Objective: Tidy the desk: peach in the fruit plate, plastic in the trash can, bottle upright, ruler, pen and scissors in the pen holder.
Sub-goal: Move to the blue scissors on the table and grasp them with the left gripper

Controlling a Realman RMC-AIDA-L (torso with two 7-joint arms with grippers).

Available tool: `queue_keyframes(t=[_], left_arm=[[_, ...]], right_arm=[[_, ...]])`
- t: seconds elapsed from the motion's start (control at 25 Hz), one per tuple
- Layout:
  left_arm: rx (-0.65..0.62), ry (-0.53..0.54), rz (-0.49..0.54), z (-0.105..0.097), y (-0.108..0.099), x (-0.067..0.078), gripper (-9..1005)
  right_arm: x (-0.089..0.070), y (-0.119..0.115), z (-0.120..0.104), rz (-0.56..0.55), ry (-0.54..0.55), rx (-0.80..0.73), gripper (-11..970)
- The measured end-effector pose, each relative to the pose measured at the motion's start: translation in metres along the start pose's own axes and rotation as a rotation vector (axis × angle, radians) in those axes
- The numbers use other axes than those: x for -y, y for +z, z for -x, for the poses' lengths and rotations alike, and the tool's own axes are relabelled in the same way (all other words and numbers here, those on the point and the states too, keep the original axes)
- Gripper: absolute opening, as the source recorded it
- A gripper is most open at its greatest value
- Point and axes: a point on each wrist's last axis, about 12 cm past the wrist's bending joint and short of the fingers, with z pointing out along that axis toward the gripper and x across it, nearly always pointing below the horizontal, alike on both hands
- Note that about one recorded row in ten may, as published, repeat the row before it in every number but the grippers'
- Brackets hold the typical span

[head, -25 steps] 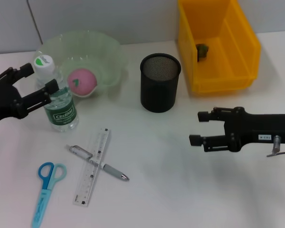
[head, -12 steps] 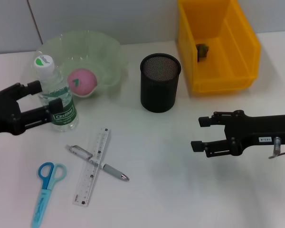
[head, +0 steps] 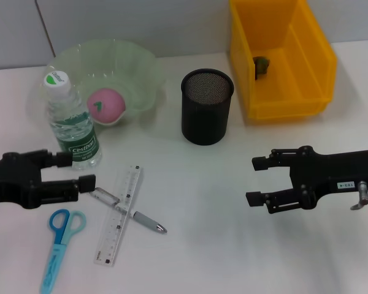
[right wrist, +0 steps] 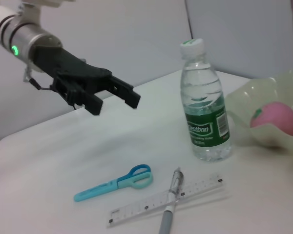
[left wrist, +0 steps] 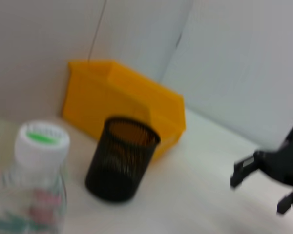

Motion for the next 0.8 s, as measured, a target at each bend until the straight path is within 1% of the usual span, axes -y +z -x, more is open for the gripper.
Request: queue_keyframes(t=[0.04, 0.08, 0.12, 0.16, 0.28, 0.32, 0.36, 0.4, 0.44, 0.52, 0.68, 0.72, 0.76, 0.8], left_arm=[[0.000, 0.000, 0.000, 0.000, 0.000, 0.000, 857], [-0.096, -0.042, 0.013, 0.005, 0.000, 0.001, 856], [-0.096, -0.042, 0.013, 0.005, 0.000, 0.001, 856], [-0.156, -0.073, 0.026, 0.012, 0.003, 0.001, 856], [-0.156, -0.073, 0.026, 0.012, 0.003, 0.001, 856], [-0.274, -0.169, 0.067, 0.024, 0.007, 0.001, 856], [-0.325, -0.225, 0.085, 0.031, 0.011, 0.001, 856], [-0.348, -0.249, 0.095, 0.034, 0.013, 0.001, 856], [-0.348, -0.249, 0.095, 0.034, 0.013, 0.001, 856], [-0.434, -0.323, 0.132, 0.044, 0.023, 0.002, 855], [-0.447, -0.334, 0.141, 0.045, 0.024, 0.002, 855], [-0.508, -0.368, 0.180, 0.049, 0.029, 0.002, 855], [-0.508, -0.368, 0.180, 0.049, 0.029, 0.002, 855], [-0.551, -0.384, 0.207, 0.049, 0.031, 0.000, 855]], right_arm=[[0.000, 0.000, 0.000, 0.003, -0.004, -0.001, 824], [-0.001, 0.000, 0.000, 0.007, -0.008, -0.003, 824], [-0.001, 0.000, 0.000, 0.010, -0.014, -0.007, 823], [-0.001, 0.001, 0.000, 0.012, -0.021, -0.012, 823], [-0.001, 0.002, 0.001, 0.015, -0.045, -0.020, 823], [-0.001, 0.003, 0.002, 0.014, -0.063, -0.021, 823], [-0.001, 0.003, 0.002, 0.013, -0.075, -0.021, 823], [-0.001, 0.003, 0.002, 0.013, -0.075, -0.021, 823], [0.000, 0.003, 0.002, 0.012, -0.085, -0.021, 823], [0.000, 0.003, 0.003, 0.010, -0.103, -0.020, 823], [0.001, 0.002, 0.004, 0.005, -0.133, -0.019, 822], [0.001, 0.002, 0.005, 0.003, -0.139, -0.019, 822], [0.001, 0.002, 0.005, 0.003, -0.139, -0.019, 822], [0.001, 0.002, 0.005, 0.002, -0.141, -0.020, 822]])
